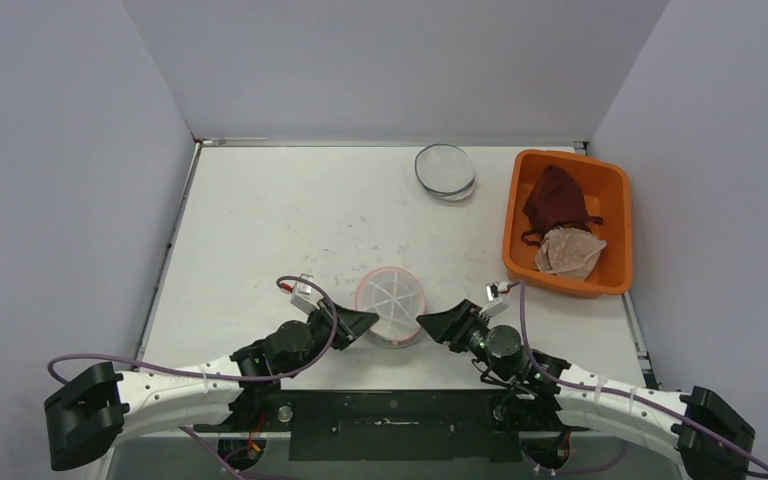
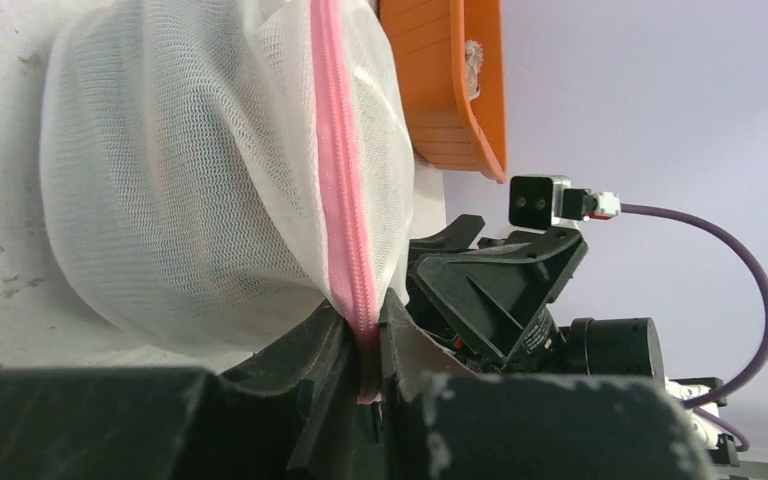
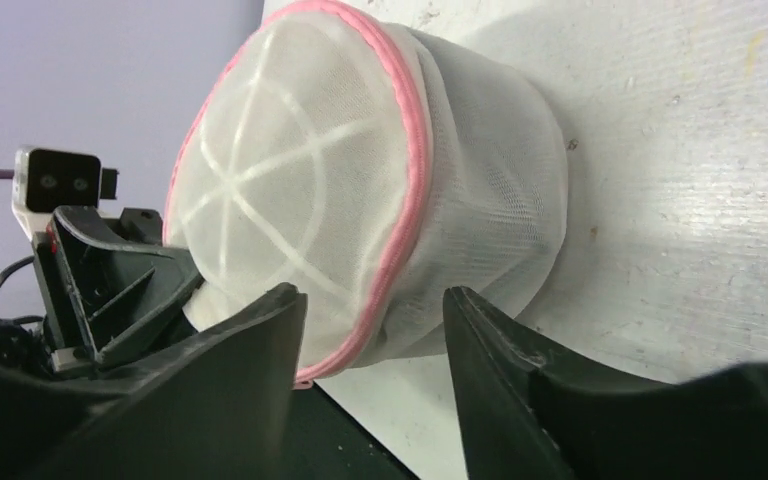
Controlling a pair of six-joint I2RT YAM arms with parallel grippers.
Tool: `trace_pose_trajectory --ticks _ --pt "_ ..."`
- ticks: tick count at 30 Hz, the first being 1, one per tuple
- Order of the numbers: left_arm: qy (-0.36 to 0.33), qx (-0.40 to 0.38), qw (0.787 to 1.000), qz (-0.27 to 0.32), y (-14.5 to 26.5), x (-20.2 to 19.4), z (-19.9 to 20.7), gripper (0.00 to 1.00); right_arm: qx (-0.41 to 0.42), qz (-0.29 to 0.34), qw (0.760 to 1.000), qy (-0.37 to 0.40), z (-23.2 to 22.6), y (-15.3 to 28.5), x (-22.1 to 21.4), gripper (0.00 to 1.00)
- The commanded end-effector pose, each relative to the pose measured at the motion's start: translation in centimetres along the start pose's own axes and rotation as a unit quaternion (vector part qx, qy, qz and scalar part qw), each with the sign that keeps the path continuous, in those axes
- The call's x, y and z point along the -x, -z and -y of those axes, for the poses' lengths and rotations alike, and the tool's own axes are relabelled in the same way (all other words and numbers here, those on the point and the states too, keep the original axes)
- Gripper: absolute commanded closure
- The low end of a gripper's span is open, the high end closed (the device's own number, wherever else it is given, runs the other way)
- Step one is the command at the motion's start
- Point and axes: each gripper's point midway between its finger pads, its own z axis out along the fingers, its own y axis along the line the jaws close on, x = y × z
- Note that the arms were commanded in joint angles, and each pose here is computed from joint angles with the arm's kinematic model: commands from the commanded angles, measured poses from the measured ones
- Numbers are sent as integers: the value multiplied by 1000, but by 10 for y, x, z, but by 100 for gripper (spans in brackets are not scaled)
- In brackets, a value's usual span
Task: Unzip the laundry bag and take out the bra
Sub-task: Adjust the laundry bag at the center of the board, then unzip the laundry bag at the center of the board.
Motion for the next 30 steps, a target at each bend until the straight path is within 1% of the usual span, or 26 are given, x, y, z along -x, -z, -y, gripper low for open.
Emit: trace_pose_trajectory --ticks 1,3,5,8,10,11,12,14,16,19,22,24,27,30 --pt "-11 -22 999 20 -2 13 28 93 -20 21 996 84 -11 5 19 37" --pt "-15 -20 999 19 -2 14 33 100 -35 24 992 120 -13 9 26 27" --pt "-20 -13 1000 19 -2 16 36 100 -50 27 985 160 -16 15 35 21" --pt "-27 3 999 22 -1 21 45 100 -71 36 973 215 -23 24 49 18" --pt "-33 18 999 28 -1 27 51 100 -83 43 969 229 -28 27 56 18" --pt "-35 20 999 33 -1 31 60 100 -78 47 968 232 -32 27 58 18" --pt "-38 29 998 37 0 35 63 100 -65 49 969 235 -38 26 58 18" --pt "-49 40 997 46 1 43 73 100 -11 57 971 232 -54 24 55 17" --pt "-60 56 995 53 3 50 79 100 57 70 974 206 -77 26 54 15" --pt "-65 73 993 62 4 61 91 100 129 62 962 233 -104 30 48 13" --pt "-61 92 992 68 5 70 99 100 184 50 950 247 -124 31 38 13" --pt "-49 107 990 72 6 76 101 100 217 45 943 247 -136 31 33 16" --pt "-25 125 989 74 5 81 102 100 254 31 935 245 -154 29 25 23" --pt "-7 129 989 74 3 83 105 100 265 19 934 237 -159 23 17 33"
